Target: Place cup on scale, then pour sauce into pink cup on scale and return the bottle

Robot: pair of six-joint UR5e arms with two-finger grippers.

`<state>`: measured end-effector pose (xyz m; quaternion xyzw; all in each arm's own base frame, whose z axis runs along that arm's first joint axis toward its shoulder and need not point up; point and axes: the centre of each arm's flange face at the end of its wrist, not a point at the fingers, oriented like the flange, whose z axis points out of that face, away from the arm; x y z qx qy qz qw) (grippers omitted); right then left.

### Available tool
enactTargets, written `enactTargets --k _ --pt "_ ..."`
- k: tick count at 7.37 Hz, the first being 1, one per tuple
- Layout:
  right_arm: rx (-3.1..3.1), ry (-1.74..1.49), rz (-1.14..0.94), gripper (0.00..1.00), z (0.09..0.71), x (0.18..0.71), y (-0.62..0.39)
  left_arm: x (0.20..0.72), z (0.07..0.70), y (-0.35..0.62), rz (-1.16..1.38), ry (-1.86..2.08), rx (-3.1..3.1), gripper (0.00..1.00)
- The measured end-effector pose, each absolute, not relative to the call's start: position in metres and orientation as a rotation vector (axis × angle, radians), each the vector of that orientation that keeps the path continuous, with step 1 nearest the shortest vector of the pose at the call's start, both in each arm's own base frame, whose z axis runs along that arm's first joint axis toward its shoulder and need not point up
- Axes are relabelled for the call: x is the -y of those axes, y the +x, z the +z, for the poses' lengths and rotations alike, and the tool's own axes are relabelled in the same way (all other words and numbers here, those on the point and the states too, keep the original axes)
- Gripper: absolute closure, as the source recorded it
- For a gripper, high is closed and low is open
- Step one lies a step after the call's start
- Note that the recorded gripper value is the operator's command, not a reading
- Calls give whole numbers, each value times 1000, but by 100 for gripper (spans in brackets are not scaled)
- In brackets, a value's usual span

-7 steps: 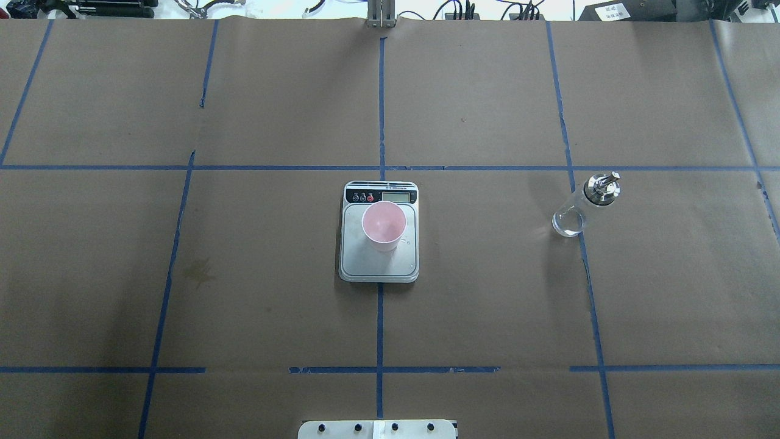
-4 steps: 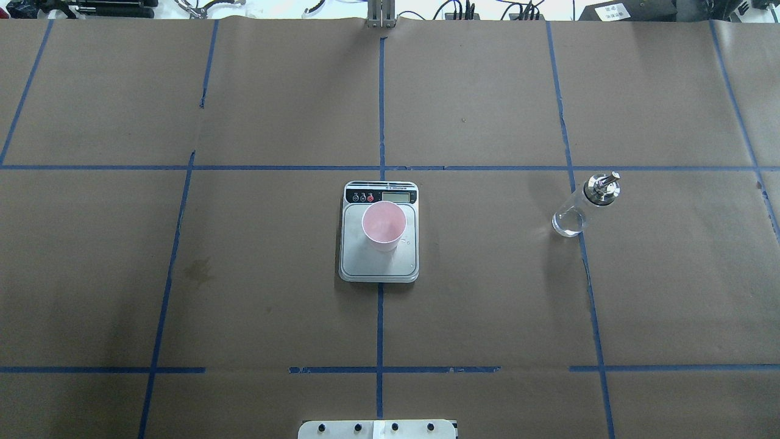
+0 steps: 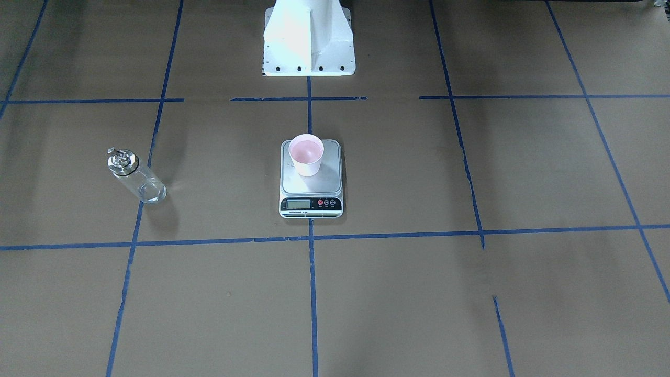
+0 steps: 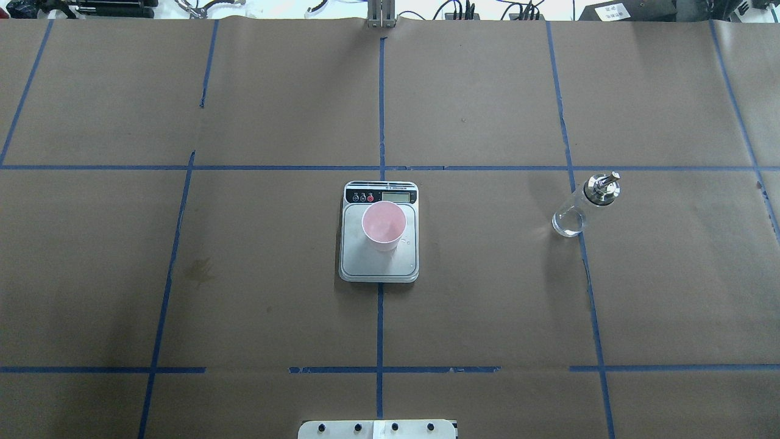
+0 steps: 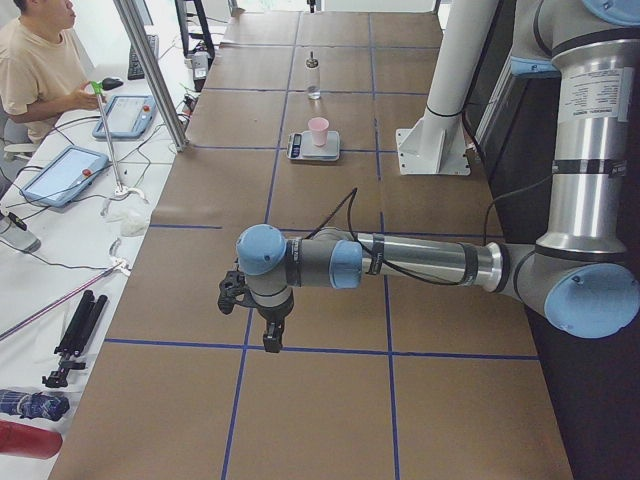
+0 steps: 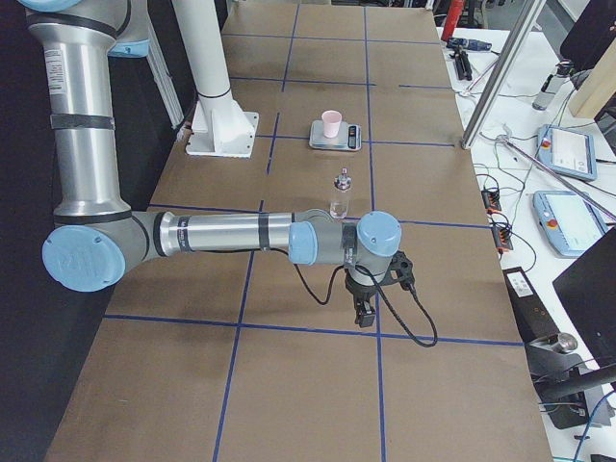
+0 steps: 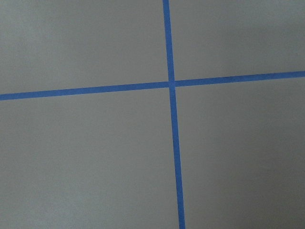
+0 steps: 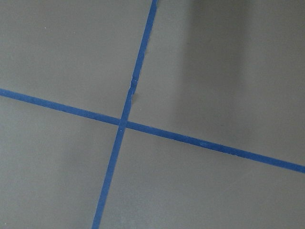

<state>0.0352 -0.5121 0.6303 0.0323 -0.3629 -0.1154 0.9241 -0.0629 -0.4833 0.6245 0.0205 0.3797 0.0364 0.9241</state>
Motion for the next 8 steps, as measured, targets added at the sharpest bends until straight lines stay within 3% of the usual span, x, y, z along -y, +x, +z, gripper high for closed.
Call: enactTargets --k 8 --pt "747 57 -232 0 635 507 35 485 623 -63 79 53 -778 0"
